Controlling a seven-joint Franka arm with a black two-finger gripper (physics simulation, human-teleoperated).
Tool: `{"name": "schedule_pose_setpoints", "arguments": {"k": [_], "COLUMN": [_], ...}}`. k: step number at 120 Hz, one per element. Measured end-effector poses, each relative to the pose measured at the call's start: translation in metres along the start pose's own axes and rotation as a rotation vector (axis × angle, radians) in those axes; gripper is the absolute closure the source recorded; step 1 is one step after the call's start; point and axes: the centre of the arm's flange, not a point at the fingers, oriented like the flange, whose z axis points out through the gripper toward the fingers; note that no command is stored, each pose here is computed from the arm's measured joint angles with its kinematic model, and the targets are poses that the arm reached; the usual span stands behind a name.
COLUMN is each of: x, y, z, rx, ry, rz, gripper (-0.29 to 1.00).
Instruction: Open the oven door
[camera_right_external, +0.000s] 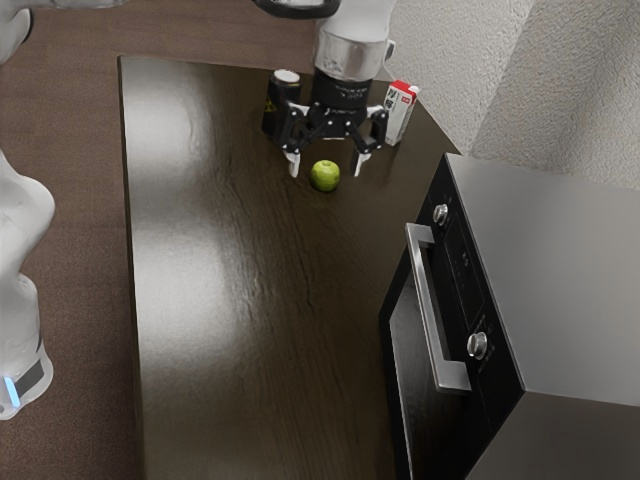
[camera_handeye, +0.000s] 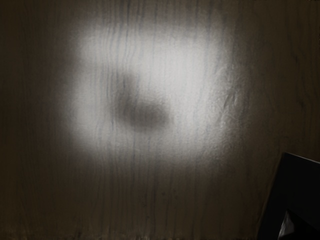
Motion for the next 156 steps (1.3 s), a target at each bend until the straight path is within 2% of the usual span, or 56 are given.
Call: {"name": "schedule_pose_setpoints", "arguments": {"k": [10, 20, 26, 36, 46, 58, 66, 82, 113, 156], "x": [-0.008, -0.031, -0.05, -0.106, -0.147, -0.182, -0.2, -0.209, -0.212, -0.197], "y": [-0.008, -0.035, -0.06, -0.118, -0.116, -0.095, -0.091, -0.083, -0.068, -0.029], "z": [-0.005, 0.006, -0.003, -0.04, -0.054, -0.034, -0.027, -0.011, -0.005, 0.032], "rx": [-0.024, -0.015, -0.041, -0.137, -0.17, -0.167, -0.188, -0.223, -0.306, -0.277], "ry": [-0.008, 0.009, 0.015, 0.021, 0.001, -0.025, -0.048, -0.074, -0.072, -0.056], "rz": [-0.043, -0.043, -0.023, 0.053, 0.103, 0.141, 0.163, 0.171, 0.219, 0.223], "gripper": [0.0, 0.0, 0.0, 0.0, 0.0, 0.0, 0.0, 0.0, 0.0, 0.0]}}
